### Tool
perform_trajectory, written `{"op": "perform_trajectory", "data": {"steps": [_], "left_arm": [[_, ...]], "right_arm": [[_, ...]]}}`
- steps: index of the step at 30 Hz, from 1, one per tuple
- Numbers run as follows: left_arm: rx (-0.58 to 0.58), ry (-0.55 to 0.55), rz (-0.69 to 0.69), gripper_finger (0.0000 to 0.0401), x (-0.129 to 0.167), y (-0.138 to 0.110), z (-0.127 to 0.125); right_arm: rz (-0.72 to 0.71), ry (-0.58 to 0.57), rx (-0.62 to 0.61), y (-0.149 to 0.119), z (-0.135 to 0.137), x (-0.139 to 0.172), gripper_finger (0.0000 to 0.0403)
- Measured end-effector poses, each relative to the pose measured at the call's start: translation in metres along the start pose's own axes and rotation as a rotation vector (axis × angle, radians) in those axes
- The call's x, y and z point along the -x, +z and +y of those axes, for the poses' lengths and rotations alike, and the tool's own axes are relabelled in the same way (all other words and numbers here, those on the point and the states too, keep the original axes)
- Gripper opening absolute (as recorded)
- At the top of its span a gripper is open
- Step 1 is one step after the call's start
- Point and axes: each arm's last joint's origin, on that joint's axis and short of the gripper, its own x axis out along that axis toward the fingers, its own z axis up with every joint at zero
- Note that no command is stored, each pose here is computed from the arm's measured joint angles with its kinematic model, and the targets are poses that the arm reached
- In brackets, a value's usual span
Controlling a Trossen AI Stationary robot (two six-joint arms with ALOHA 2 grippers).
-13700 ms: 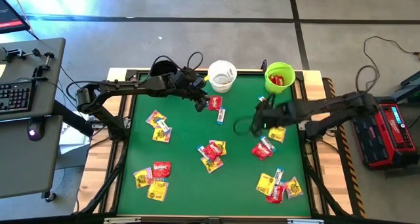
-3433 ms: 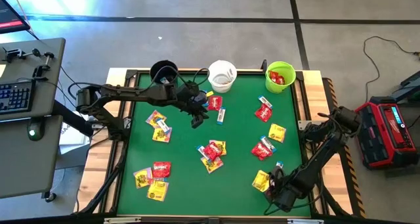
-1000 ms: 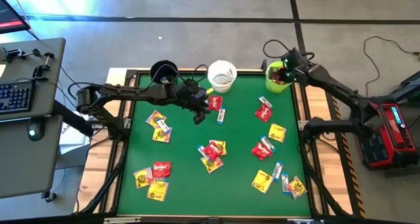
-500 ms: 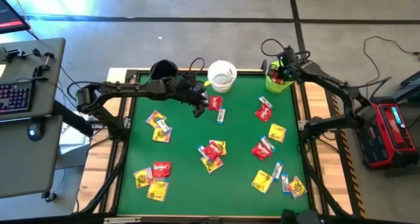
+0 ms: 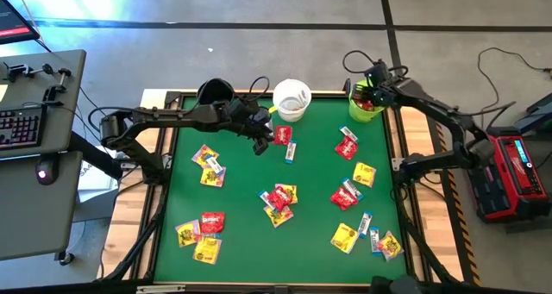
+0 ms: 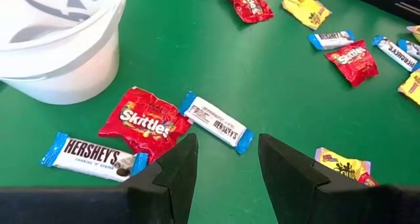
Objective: Sort candy by brand, put in halloween buckets
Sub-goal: Put the red candy into the green bucket
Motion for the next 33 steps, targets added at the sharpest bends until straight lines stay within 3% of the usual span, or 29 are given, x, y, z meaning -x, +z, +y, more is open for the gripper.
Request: {"op": "perform_trajectory", "data": {"steps": [12,24,28,33], "left_arm": [[0.06,0.039,-0.001,0.0154,0.0,0.0,0.001],[-0.034,0.029,0.066,0.0154,0.0,-0.007,-0.002],[-0.06,0.026,0.071,0.0154,0.0,-0.007,-0.002],[-0.074,0.026,0.071,0.0154,0.0,-0.007,-0.002]], "right_arm": [[-0.027,-0.009,0.128,0.018,0.007,0.028,0.0207],[-0.017,0.013,0.128,0.021,0.012,0.024,0.0201],[0.006,0.054,0.13,0.018,0.019,0.02,0.0151],[0.032,0.148,0.185,0.015,0.032,0.014,0.0025]]}}
